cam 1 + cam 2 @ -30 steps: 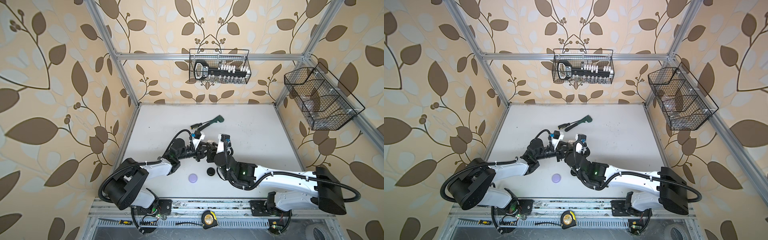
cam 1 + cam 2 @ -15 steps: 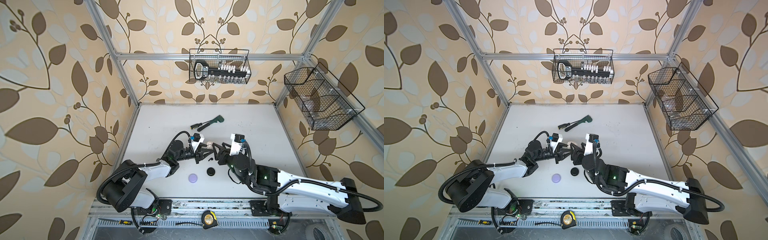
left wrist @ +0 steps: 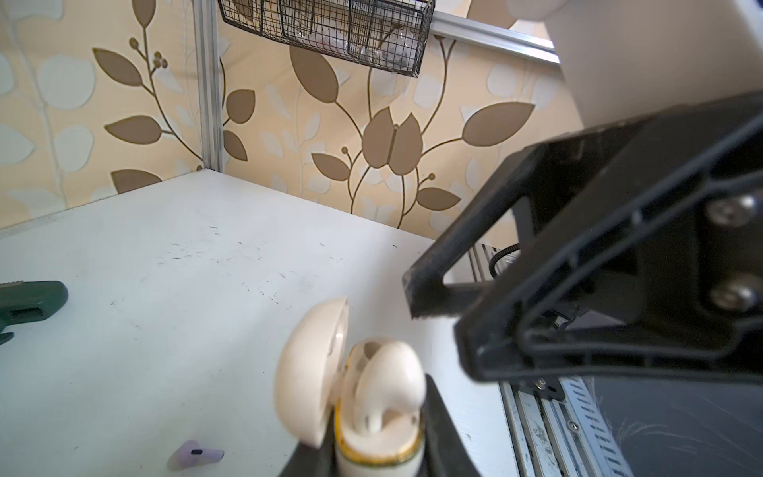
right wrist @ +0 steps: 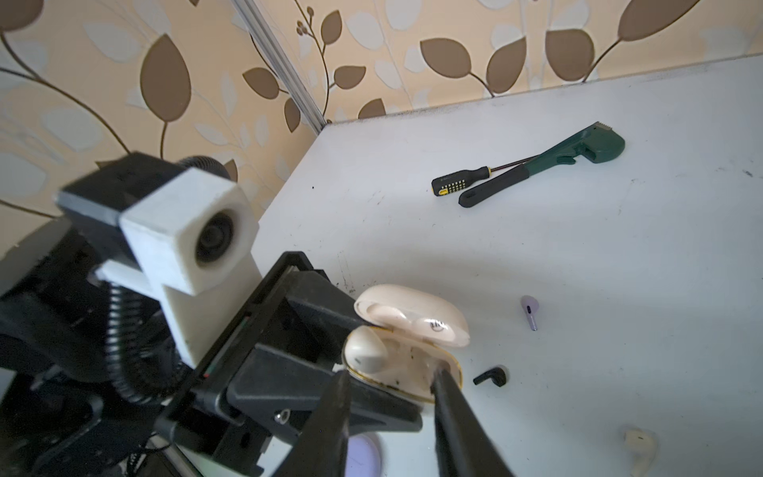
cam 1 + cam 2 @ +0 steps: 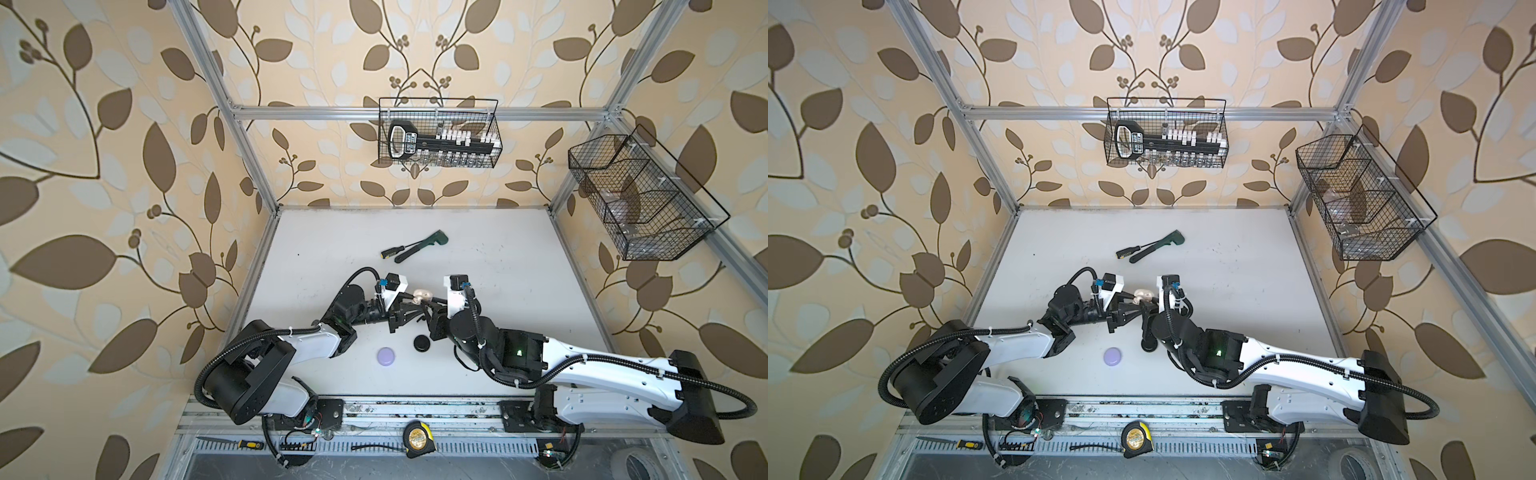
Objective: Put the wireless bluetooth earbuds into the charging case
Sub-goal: 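Raise the right gripper away from the case toward the loose earbuds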
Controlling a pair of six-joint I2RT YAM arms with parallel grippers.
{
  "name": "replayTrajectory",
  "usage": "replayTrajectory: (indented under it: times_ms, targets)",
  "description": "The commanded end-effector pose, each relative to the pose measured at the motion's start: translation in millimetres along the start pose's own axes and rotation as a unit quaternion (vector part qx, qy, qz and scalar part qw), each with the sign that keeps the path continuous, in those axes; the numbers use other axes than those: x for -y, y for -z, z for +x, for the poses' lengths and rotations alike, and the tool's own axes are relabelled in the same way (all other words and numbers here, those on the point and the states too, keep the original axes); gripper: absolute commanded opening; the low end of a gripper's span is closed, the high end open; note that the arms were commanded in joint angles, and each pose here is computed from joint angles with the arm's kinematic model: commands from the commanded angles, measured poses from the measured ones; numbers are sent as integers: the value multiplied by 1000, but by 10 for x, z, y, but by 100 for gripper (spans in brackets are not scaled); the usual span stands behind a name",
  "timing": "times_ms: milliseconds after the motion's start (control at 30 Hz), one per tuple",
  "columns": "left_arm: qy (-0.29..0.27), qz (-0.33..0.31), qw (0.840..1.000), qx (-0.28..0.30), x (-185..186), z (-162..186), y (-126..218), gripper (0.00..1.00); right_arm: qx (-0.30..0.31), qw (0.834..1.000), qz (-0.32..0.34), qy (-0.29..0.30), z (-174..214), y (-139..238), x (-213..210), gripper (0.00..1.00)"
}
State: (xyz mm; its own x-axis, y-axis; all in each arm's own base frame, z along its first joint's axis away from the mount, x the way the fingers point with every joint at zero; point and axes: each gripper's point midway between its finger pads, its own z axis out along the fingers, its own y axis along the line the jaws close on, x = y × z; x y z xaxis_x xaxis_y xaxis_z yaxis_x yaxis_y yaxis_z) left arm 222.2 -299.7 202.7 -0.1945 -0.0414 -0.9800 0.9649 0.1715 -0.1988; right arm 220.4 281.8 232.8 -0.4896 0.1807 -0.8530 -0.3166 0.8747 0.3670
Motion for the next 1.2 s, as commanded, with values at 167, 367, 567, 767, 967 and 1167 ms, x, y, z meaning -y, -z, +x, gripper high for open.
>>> replayTrajectory:
  times_ms: [167, 367, 567, 767, 967, 1167]
  targets:
    - [-54, 31, 998, 31, 202, -210, 41, 0, -10, 1000, 14, -1, 14, -63, 32, 28]
    - [-59, 37, 997, 32, 253, -218, 69, 0, -9, 1000, 29, 0, 33, -69, 111, 26]
    - [-63, 34, 997, 35, 252, -225, 74, 0, -5, 1000, 23, 5, -15, 7, 81, 25]
    - [-74, 4, 997, 35, 188, -211, 117, 0, 11, 999, 36, 8, -198, 318, 261, 34]
    - [-85, -20, 996, 23, 195, -197, 200, 0, -35, 997, 72, 9, -233, 482, 726, 41]
    - [-94, -40, 995, 18, 179, -234, 249, 0, -160, 980, 118, -8, 209, 276, 1319, 50]
